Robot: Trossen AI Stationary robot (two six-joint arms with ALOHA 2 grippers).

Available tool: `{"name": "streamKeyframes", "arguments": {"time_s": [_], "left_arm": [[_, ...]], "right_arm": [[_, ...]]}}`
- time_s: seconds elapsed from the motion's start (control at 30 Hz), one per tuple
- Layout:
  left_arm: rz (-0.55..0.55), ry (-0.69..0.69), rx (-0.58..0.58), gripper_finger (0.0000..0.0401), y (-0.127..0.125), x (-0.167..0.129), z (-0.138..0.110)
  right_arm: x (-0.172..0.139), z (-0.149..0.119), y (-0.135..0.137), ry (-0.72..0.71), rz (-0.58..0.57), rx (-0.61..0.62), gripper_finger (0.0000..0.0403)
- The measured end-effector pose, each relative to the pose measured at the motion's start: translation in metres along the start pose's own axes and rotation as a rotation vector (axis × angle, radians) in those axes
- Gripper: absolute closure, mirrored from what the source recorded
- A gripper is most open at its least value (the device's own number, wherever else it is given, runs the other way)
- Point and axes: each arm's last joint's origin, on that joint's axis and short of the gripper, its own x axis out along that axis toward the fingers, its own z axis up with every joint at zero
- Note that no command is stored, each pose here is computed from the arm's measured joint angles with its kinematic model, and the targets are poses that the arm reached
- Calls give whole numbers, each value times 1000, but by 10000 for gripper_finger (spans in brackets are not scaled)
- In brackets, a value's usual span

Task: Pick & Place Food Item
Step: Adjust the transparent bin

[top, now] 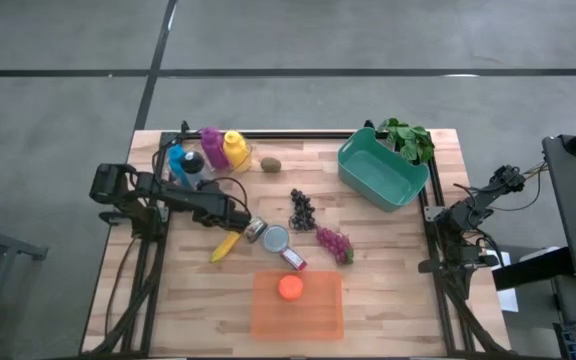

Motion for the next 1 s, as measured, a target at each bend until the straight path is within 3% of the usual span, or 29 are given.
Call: {"name": "streamKeyframes", "arguments": {"time_s": [0.77, 1.0], "left_arm": [[-110, -183, -116, 208, -13, 2, 11], [-133, -184, -99, 208, -17, 3, 13]], "right_arm": [[0, 0, 0, 0, 0, 0, 395], [0, 0, 0, 0, 0, 0, 395]]}}
